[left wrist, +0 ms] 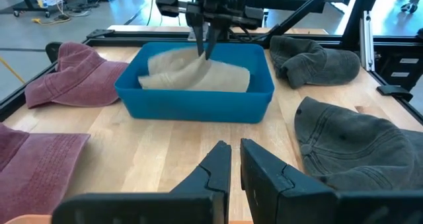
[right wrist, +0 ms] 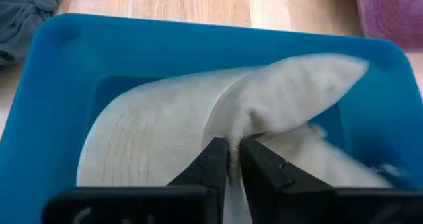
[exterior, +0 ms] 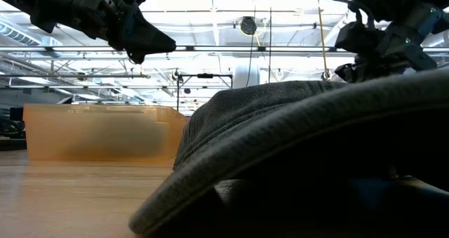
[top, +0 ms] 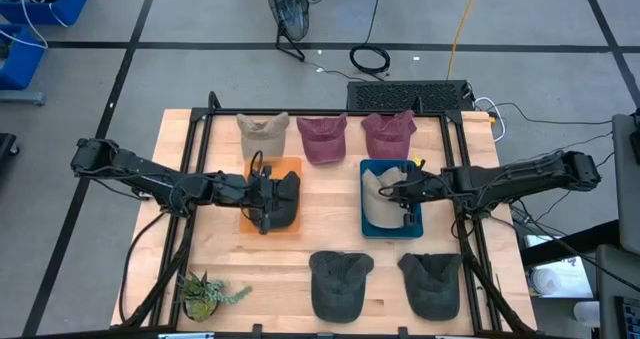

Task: Pick & Place hat
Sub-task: Put the bottom brown cap into the blue bin, then put the right red cap into the blue bin

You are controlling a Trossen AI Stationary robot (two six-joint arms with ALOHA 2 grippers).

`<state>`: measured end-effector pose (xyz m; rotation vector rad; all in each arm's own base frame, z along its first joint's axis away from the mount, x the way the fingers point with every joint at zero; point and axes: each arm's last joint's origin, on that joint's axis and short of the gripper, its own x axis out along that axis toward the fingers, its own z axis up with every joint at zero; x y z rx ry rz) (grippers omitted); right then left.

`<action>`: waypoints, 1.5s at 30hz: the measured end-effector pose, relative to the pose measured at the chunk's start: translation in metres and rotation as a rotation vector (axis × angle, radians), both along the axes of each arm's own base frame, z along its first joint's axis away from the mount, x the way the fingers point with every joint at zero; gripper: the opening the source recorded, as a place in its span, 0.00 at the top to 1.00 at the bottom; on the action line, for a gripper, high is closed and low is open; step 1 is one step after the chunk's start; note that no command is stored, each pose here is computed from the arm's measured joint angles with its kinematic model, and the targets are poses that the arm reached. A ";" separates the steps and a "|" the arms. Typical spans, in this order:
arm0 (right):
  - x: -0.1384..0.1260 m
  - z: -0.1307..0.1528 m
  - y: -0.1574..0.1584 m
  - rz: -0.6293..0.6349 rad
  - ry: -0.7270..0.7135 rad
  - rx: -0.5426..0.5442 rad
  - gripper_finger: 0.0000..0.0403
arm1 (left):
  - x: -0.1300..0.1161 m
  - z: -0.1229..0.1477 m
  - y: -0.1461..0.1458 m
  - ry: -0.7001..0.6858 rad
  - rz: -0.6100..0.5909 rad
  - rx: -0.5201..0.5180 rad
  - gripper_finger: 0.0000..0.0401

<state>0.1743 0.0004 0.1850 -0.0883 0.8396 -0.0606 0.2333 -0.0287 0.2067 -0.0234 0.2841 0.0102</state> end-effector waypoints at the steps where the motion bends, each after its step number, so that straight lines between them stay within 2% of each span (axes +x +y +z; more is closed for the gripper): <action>1: 0.000 -0.001 0.000 -0.001 0.000 0.001 0.90 | 0.000 0.000 0.000 0.000 0.000 0.000 0.90; 6: 0.001 0.001 0.000 -0.003 -0.022 0.003 0.81 | 0.000 0.000 0.000 0.000 0.000 0.001 0.90; 10: 0.006 0.007 0.000 -0.024 -0.112 0.017 0.74 | 0.000 0.000 0.000 0.000 0.000 0.001 0.90; 14: 0.017 0.029 -0.005 -0.141 -0.270 -0.002 0.71 | 0.000 0.000 0.000 -0.005 0.001 0.001 0.90; 17: 0.024 0.044 -0.015 -0.183 -0.300 -0.026 0.71 | 0.001 0.002 0.000 -0.021 0.006 0.001 0.90; 21: 0.036 0.055 -0.038 -0.219 -0.270 -0.043 0.71 | 0.001 0.005 0.000 -0.054 0.008 0.004 0.90; 28: 0.056 0.058 -0.088 -0.229 -0.223 0.047 0.71 | 0.001 0.005 0.000 -0.057 0.007 0.011 0.90; 33: 0.063 0.056 -0.117 -0.255 -0.180 0.021 0.71 | 0.001 0.003 0.001 -0.035 0.013 0.018 0.90; 37: 0.052 0.053 -0.145 -0.317 -0.078 -0.004 0.71 | 0.001 0.002 0.001 -0.022 0.012 0.024 0.90; 45: 0.022 0.038 -0.192 -0.413 0.161 0.025 0.71 | 0.000 0.002 0.001 -0.018 0.009 0.038 0.90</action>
